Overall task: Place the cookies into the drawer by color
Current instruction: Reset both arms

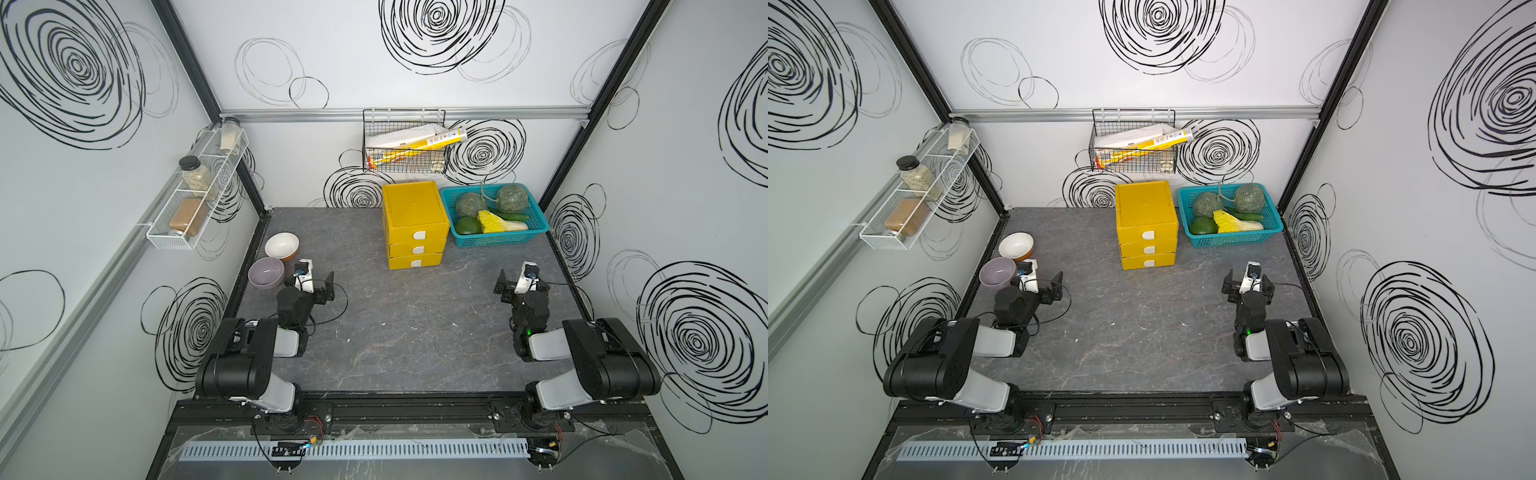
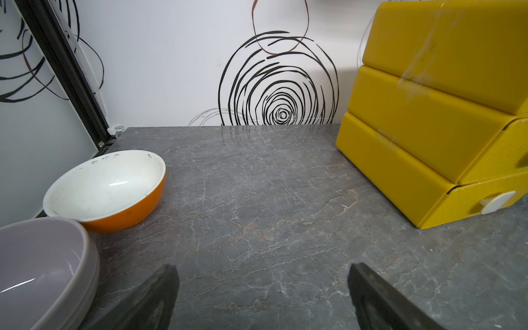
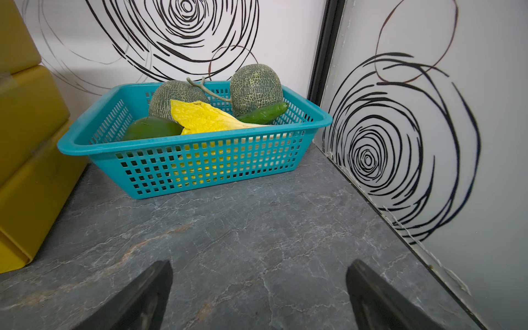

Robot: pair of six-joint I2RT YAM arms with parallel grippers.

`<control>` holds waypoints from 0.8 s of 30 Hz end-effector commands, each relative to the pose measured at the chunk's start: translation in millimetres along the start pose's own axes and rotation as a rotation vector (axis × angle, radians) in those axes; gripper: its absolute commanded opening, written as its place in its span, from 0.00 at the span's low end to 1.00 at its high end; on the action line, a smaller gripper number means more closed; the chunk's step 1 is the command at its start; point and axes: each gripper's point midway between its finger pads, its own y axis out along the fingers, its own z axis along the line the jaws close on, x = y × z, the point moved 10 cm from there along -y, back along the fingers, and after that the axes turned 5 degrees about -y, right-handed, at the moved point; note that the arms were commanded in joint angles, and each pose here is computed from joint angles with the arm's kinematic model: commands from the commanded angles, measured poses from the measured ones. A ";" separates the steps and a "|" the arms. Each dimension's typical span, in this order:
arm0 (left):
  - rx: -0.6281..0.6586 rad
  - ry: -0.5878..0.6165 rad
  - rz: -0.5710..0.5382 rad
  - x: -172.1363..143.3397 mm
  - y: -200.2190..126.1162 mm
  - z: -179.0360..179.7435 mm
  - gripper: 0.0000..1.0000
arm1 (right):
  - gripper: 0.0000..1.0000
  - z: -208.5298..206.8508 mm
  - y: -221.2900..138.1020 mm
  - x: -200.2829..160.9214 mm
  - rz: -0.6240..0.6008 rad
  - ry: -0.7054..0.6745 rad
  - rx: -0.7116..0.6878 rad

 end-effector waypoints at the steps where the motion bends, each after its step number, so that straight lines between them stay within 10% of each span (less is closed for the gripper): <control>1: 0.005 -0.003 -0.053 7.2 -0.9 1.8 0.99 | 1.00 0.8 -21.8 7.0 -0.111 -0.026 0.100; 24: 0.005 -0.003 -0.054 7.5 -0.6 2.0 0.99 | 1.00 -2.4 8.5 2.8 0.015 0.023 -0.041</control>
